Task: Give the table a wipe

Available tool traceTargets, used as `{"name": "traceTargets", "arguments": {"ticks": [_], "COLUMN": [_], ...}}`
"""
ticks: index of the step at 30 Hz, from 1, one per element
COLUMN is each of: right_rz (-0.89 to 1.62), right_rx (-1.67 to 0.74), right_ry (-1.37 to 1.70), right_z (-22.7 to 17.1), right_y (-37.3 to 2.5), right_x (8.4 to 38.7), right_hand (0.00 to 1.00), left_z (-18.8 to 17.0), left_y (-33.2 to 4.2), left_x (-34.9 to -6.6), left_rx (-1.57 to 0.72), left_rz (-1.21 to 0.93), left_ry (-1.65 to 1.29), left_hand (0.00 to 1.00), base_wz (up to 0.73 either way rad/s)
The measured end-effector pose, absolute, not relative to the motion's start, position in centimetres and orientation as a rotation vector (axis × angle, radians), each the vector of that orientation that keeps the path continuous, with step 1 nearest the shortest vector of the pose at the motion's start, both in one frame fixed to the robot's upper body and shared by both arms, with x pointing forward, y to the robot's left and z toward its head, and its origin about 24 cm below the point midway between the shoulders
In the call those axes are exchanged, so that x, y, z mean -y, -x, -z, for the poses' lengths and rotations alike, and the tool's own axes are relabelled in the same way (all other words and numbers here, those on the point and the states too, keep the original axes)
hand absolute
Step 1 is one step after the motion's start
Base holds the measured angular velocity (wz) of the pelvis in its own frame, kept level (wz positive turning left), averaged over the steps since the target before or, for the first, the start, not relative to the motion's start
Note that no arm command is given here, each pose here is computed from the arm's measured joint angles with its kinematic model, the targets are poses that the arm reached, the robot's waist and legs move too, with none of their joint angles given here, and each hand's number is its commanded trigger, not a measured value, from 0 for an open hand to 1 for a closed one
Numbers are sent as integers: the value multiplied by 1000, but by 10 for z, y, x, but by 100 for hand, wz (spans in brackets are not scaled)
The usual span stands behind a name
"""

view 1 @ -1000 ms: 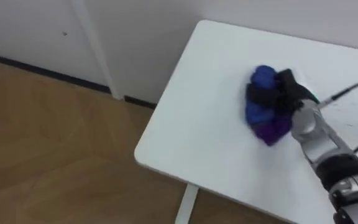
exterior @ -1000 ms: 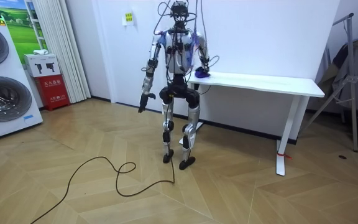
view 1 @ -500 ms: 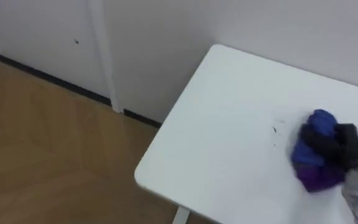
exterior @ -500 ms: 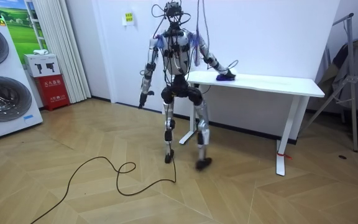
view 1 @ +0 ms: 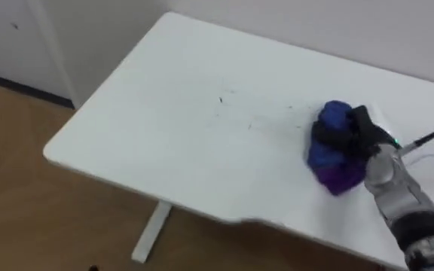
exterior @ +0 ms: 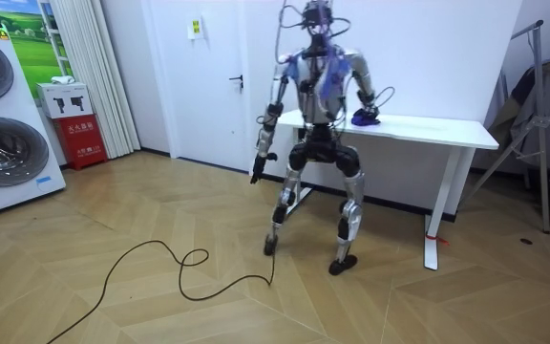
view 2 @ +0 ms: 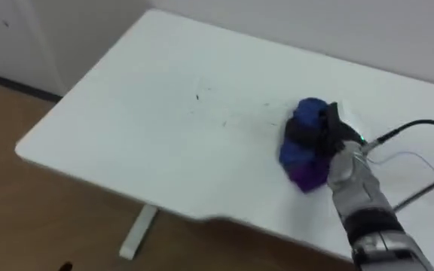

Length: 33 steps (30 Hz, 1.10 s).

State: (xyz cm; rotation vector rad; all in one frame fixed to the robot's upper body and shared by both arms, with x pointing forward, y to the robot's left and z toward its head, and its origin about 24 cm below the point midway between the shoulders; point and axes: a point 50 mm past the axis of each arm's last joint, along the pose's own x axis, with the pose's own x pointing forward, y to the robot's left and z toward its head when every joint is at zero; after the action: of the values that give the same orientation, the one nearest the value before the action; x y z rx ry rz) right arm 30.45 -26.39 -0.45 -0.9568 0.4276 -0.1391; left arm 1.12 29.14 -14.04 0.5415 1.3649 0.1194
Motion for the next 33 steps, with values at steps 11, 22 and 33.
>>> {"name": "traceTargets", "arguments": {"ticks": [11, 22, 33], "right_rz": [473, -37, 217], "right_rx": [-606, -259, -428], "right_ry": [885, 1110, 890], "right_z": [32, -13, 39], "right_y": [-203, -325, -241], "right_x": [361, 209, 289], "right_hand": [100, 100, 100], "left_z": [137, 144, 136], "left_y": [40, -46, 35], "left_x": [-297, -271, -293], "left_rx": [-1492, -1264, -1455], "left_rz": [-223, -71, -194], "left_ry": [-481, -526, -479], "left_hand": [0, 0, 0], "base_wz": [21, -27, 60]}}
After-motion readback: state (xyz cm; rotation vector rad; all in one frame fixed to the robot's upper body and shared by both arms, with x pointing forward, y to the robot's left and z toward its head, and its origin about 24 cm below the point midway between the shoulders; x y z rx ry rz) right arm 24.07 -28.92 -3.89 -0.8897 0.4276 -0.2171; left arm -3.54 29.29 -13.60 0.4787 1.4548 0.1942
